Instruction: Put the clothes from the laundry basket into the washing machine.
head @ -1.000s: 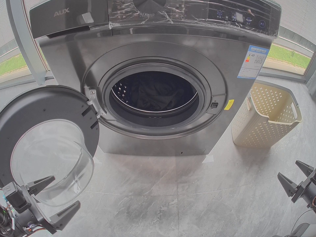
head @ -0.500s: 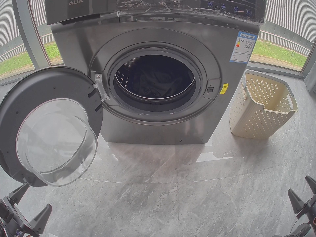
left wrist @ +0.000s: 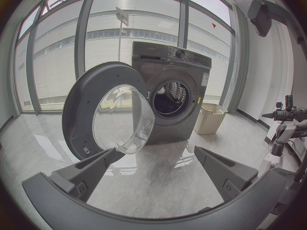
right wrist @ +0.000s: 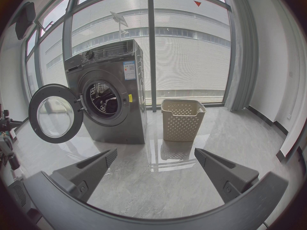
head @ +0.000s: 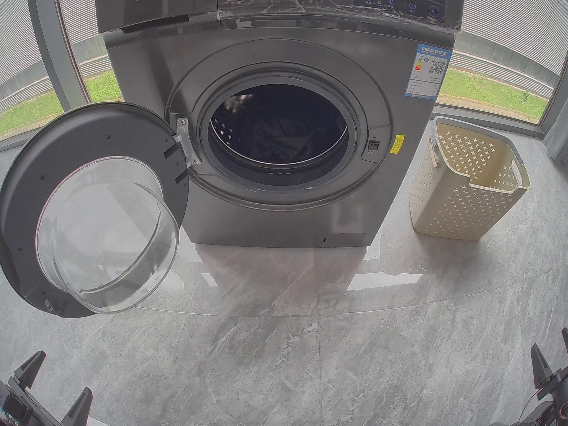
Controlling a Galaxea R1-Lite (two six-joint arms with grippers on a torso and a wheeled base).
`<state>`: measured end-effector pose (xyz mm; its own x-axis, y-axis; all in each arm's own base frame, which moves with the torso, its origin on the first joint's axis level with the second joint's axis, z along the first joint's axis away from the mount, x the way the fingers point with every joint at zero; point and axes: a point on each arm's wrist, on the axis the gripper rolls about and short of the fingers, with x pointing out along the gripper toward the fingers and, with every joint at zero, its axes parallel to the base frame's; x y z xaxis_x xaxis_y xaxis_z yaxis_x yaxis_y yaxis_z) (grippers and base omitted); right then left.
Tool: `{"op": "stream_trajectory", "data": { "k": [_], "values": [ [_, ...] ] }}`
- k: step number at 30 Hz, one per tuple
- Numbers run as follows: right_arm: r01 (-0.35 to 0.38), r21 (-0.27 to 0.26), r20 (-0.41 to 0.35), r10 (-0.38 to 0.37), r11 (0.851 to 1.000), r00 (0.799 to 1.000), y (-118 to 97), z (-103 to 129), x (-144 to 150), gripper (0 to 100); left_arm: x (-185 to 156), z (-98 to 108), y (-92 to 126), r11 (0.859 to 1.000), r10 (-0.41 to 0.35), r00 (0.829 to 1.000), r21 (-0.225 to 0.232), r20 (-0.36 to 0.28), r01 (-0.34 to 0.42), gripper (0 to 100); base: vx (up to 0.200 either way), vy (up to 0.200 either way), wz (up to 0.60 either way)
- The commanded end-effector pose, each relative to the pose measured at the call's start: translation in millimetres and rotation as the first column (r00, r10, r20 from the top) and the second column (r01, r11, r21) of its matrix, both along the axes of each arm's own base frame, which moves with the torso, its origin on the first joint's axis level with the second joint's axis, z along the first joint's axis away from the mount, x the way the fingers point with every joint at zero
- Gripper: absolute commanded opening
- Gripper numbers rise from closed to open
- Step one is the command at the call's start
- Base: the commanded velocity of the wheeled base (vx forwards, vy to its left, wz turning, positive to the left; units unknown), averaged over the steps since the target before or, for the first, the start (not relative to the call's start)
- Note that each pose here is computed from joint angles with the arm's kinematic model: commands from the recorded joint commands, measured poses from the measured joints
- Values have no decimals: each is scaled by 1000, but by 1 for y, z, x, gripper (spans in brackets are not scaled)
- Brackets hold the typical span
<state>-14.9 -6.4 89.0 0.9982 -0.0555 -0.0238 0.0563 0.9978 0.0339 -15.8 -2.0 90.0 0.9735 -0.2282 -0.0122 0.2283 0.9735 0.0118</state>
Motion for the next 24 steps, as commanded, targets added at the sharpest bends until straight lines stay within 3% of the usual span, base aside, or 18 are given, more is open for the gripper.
{"op": "stream_trajectory", "data": {
  "k": [1, 2, 3, 4, 6, 7, 8, 9, 10, 12, 13, 18, 24],
  "values": [
    [11, 4, -11, -11, 1000, 1000, 0, -5, 0, 100, -6, -7, -3, 999, 29, 998, -13, 52, -29, 100, 0, 0, 0],
    [11, 4, -11, -11, 1000, 1000, 0, -5, 0, 100, -6, -7, -3, 999, 45, 998, -23, 53, -44, 100, 0, 0, 0],
    [-92, -4, -10, 92, 996, 996, 2, -5, 0, 100, -7, -7, -2, 997, 68, 996, -31, 61, -66, 100, 0, 0, 0],
    [-100, -10, -13, 100, 995, 995, 2, -5, 1, 100, -7, -8, -1, 995, 103, 993, -23, 62, -102, 100, 0, 0, 0],
    [-75, -18, -17, 74, 997, 997, 2, -5, 1, 100, -7, -9, 0, 988, 153, 986, -12, 63, -152, 100, 0, 0, 0],
    [0, -28, -19, -1, 1000, 1000, 1, -5, 1, 100, -7, -13, 2, 977, 213, 977, 12, 25, -213, 100, 0, 0, 0],
    [0, -28, -19, -1, 1000, 1000, 1, -5, 1, 100, -7, -13, 2, 977, 213, 977, 12, 25, -213, 100, 0, 0, 0],
    [57, -42, -10, -57, 998, 998, 1, -5, 0, 100, -7, -15, 1, 980, 199, 980, 28, -8, -199, 100, 0, 0, 0],
    [68, -71, 17, -67, 995, 998, 3, -6, -3, 100, -8, -14, 1, 980, 196, 981, 25, -2, -196, 100, 0, 0, 0],
    [7, -73, 80, -1, 997, 997, 6, -7, -8, 100, -7, -14, 1, 980, 196, 981, 18, 3, -196, 100, 0, 0, 0],
    [-46, -71, 64, 51, 996, 997, 7, -7, -7, 100, -7, -15, 1, 980, 198, 980, 14, 3, -198, 100, 0, 0, 0],
    [-57, -41, 14, 58, 998, 998, 7, -13, -7, 100, -7, -15, 1, 979, 203, 979, 8, 2, -203, 100, 0, 0, 0],
    [-78, -44, 21, 79, 996, 997, 7, -13, -7, 100, -7, -15, 1, 980, 201, 980, 6, 1, -201, 100, 0, 33, 0]
  ]
}}
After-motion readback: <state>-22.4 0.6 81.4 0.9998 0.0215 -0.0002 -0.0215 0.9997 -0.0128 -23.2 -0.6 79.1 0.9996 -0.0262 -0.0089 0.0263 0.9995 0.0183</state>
